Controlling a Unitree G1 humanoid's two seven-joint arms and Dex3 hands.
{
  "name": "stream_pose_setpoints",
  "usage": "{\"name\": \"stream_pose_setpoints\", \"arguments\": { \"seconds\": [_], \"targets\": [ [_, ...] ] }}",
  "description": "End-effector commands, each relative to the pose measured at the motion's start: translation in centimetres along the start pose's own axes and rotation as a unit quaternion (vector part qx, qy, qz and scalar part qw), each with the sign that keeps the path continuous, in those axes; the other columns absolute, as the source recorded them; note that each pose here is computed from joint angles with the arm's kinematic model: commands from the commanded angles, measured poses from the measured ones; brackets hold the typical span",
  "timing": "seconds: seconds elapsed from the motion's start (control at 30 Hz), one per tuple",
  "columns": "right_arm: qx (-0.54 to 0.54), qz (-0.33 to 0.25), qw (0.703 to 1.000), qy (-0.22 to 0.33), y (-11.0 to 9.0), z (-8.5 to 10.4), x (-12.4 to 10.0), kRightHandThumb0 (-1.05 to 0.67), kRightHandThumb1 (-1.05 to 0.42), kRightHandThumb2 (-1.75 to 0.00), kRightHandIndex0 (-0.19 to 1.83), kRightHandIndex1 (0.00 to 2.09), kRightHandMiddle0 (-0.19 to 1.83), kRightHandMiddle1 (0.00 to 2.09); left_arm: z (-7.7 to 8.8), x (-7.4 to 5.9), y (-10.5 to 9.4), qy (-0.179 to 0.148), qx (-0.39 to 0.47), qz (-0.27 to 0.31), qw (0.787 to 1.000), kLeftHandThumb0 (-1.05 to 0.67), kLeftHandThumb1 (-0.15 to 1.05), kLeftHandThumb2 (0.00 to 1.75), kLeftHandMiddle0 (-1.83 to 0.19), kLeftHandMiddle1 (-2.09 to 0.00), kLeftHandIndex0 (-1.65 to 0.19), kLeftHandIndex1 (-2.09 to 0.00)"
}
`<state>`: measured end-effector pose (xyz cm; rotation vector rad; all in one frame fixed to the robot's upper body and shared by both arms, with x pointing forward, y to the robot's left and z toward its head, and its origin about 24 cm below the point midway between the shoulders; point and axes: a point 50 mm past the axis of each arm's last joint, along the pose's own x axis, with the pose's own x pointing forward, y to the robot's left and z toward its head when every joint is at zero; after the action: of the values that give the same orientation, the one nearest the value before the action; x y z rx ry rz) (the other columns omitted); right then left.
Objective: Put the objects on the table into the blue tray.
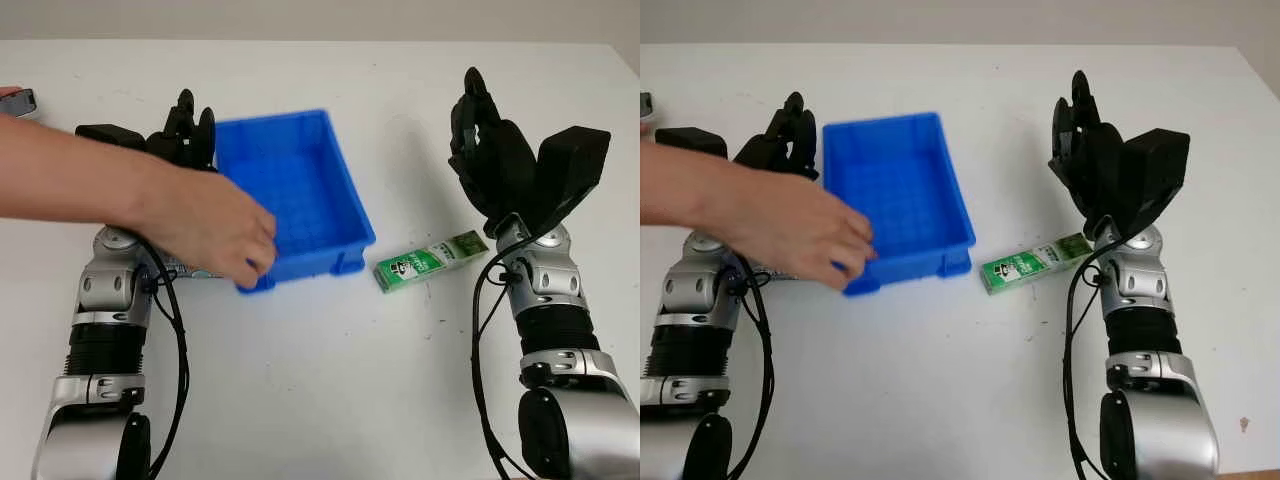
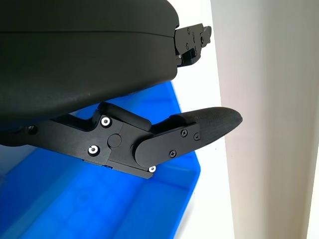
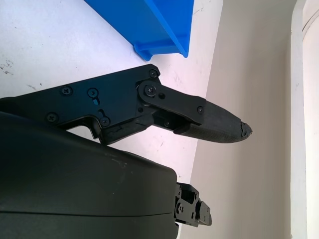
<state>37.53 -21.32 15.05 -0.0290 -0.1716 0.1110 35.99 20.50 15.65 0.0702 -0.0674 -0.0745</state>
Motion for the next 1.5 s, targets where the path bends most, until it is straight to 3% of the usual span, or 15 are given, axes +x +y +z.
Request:
{"name": "stream_pose_setpoints", "arguments": {
  "seconds": [0.0,0.5,0.7,0.83,0.97,1.1,1.2,1.33,1.47],
  "targets": [
    [0.0,0.002,1.0,-0.015,0.1,0.5,0.0,-0.75,-1.05,-0.73,-0.19,0.0,-0.19,0.0,0.3,-0.2,0.2,-0.007,0.008,0.004,1.0,-0.7,1.05,0.71,0.19,0.0,0.19,0.0],
    [-0.003,0.0,1.0,-0.013,0.2,0.2,0.2,-0.78,-1.05,-0.7,-0.19,0.0,-0.19,0.0,0.2,-0.3,0.5,-0.007,0.005,0.007,1.0,-0.7,1.05,0.7,0.19,0.0,0.19,0.0],
    [-0.017,0.012,0.999,-0.031,-0.4,1.4,-0.1,-0.78,-1.05,-0.66,-0.19,0.0,-0.19,0.0,0.3,-0.2,0.5,-0.005,0.01,0.004,1.0,-0.7,1.05,0.7,0.19,0.0,0.19,0.0],
    [-0.09,0.051,0.993,-0.056,-1.3,3.5,-0.5,-0.78,-1.05,-0.56,-0.19,0.0,-0.19,0.0,0.3,-0.2,0.6,-0.006,0.01,0.007,1.0,-0.71,1.05,0.7,0.19,0.0,0.19,0.0],
    [-0.303,0.133,0.941,-0.065,-2.2,7.4,-1.6,-0.8,-1.02,-0.17,-0.16,0.04,-0.13,0.05,0.4,-0.3,0.7,-0.008,0.009,0.006,1.0,-0.71,1.05,0.7,0.19,0.0,0.19,0.0],
    [-0.482,0.169,0.855,-0.088,-1.4,9.7,-3.3,-0.81,-0.91,-0.05,0.1,0.14,0.09,0.12,0.4,-0.4,0.8,-0.01,0.007,0.006,1.0,-0.7,1.05,0.7,0.19,0.0,0.19,0.0],
    [-0.546,0.215,0.805,-0.086,-0.7,10.1,-4.7,-0.73,-0.84,-0.04,0.18,0.13,0.18,0.1,0.4,-0.4,0.8,-0.009,0.005,0.004,1.0,-0.69,1.05,0.72,0.19,0.0,0.19,0.0],
    [-0.644,0.266,0.711,-0.096,0.4,9.3,-6.6,-0.72,-0.77,-0.04,0.32,0.15,0.33,0.1,0.4,-0.3,0.6,-0.009,0.005,0.001,1.0,-0.69,1.05,0.73,0.19,0.0,0.19,0.0],
    [-0.679,0.283,0.673,-0.076,0.5,9.0,-7.5,-0.66,-0.75,-0.04,0.34,0.13,0.35,0.08,0.6,-0.3,0.6,-0.009,0.004,-0.001,1.0,-0.69,1.05,0.74,0.19,0.0,0.19,0.0]
  ]
}}
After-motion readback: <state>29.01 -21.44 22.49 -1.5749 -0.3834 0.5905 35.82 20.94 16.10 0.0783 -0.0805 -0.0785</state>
